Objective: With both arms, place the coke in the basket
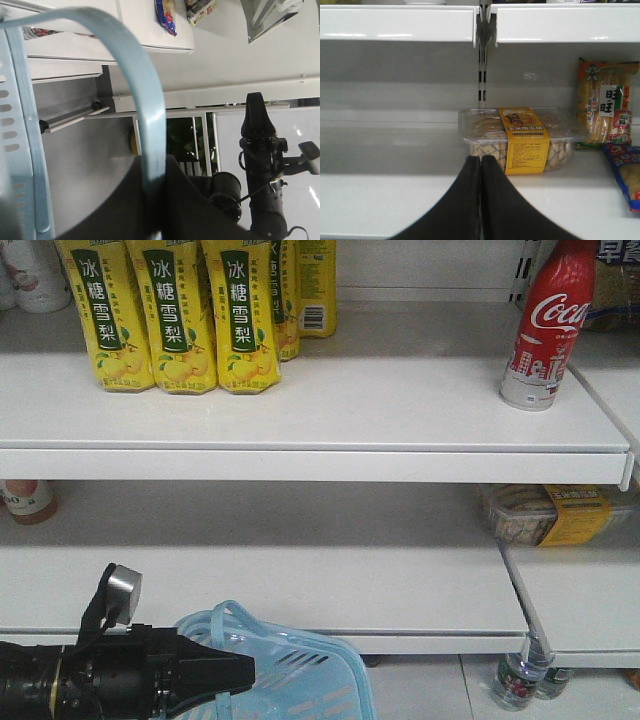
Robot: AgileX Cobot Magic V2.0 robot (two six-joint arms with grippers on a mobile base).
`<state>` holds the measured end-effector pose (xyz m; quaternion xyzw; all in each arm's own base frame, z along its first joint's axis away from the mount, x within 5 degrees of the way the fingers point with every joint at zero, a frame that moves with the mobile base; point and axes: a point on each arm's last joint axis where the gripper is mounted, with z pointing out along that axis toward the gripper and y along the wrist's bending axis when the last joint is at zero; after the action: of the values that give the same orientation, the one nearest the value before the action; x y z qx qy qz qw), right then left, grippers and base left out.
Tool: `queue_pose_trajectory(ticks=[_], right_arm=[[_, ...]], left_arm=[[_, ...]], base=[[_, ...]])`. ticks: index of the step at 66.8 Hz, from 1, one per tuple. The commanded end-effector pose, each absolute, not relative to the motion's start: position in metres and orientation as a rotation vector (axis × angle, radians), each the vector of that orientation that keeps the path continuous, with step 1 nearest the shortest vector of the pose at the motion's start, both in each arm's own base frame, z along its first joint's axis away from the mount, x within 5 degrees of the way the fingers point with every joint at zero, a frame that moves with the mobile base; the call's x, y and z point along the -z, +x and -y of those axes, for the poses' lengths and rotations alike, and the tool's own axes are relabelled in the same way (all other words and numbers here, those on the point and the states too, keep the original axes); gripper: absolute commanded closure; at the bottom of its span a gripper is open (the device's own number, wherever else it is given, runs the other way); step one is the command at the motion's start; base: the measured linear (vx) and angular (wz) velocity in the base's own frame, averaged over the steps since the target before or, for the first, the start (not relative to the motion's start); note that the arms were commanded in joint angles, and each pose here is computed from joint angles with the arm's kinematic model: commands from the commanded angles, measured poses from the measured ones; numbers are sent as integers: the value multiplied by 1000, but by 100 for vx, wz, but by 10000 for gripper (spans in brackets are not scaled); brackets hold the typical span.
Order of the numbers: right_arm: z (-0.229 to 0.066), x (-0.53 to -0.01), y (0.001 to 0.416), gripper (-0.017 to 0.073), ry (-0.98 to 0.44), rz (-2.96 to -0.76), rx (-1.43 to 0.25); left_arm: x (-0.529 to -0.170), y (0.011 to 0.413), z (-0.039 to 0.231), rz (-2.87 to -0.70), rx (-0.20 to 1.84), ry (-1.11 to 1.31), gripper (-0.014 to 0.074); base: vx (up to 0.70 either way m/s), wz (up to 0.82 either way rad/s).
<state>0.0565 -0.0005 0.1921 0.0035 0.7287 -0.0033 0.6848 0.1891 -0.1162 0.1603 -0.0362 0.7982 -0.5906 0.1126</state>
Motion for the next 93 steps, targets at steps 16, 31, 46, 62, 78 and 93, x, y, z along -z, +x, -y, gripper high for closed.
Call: queue_pose_trajectory(ticks=[16, 31, 46, 62, 78, 93], right_arm=[[0, -195, 56, 568, 0, -1559, 12], [0, -195, 56, 568, 0, -1559, 12], [0, -195, 56, 568, 0, -1559, 12], [0, -195, 56, 568, 0, -1559, 12], [0, -195, 56, 568, 0, -1559, 12], [0, -195, 56, 568, -6, -1552, 18]], left_arm=[[-191, 187, 121, -2089, 2002, -24, 600], [-191, 187, 121, -2089, 2002, -24, 600], [-191, 187, 121, -2089, 2002, -24, 600], [-191, 187, 121, -2088, 2002, -26, 600], [-191, 187, 121, -2088, 2002, -26, 600], [-191, 187, 121, -2088, 2002, -26, 600]], base=[[0, 0], [0, 0], [0, 0], [0, 0], [0, 0], [0, 0]])
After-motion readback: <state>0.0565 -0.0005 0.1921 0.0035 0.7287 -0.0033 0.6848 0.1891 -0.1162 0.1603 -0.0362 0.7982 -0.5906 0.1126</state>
